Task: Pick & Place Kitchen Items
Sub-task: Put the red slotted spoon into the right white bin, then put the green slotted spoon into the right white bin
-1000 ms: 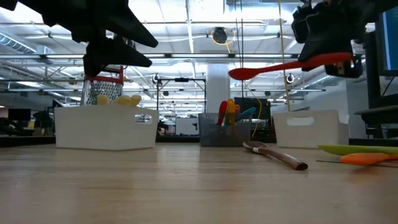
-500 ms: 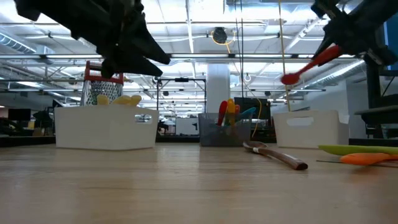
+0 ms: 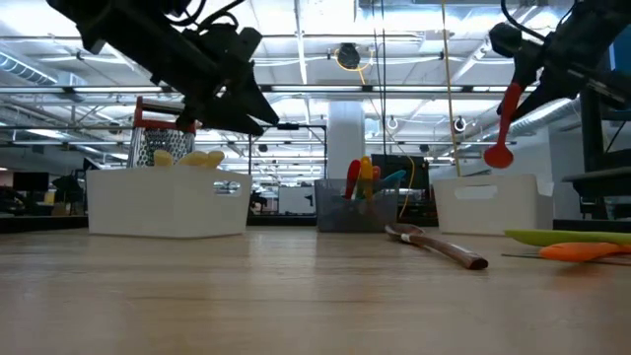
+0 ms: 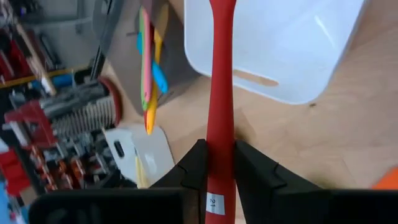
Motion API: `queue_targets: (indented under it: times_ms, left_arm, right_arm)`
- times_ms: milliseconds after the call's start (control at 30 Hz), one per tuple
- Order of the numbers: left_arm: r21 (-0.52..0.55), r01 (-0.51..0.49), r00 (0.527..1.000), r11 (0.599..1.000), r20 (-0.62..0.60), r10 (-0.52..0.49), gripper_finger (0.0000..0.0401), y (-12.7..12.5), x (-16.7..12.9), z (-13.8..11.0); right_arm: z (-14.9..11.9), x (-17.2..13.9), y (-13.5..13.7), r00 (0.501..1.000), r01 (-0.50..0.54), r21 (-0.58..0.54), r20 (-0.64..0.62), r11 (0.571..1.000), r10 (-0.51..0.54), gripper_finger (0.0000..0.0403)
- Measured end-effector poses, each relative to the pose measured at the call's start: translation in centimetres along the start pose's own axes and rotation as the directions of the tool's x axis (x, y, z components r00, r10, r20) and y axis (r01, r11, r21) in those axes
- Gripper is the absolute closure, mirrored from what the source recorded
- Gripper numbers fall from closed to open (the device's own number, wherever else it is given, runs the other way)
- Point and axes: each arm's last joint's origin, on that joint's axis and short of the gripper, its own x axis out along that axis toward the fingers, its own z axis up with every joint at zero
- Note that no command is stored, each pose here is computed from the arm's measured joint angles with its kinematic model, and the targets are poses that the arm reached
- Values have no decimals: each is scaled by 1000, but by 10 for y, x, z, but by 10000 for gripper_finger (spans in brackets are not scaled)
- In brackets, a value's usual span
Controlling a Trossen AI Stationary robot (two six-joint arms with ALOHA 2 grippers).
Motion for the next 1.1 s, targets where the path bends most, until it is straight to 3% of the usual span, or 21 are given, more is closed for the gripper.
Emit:
queue_targets:
  times_ms: [267, 567, 800, 967, 1100]
  left_arm:
    - [-17, -45, 999, 999, 10, 45, 219, 11, 7, 6]
    - [-25, -46, 999, 999, 6, 46, 219, 14, 9, 8]
    - [-29, 80, 994, 996, -70, -82, 219, 10, 9, 6]
    - [-40, 185, 973, 982, -133, -189, 219, 7, 8, 4]
    - [-44, 215, 964, 976, -151, -219, 219, 6, 8, 3]
  right_arm:
    - [7, 26, -4, 998, -38, 112, 48, 993, 32, 353]
    - [28, 74, -32, 989, -144, 218, 77, 965, 130, 352]
    - [35, 89, -38, 931, -364, 233, 102, 902, 349, 307]
    - [36, 90, -39, 927, -376, 203, 100, 904, 363, 268]
    - [34, 89, -35, 913, -407, 188, 86, 894, 398, 246]
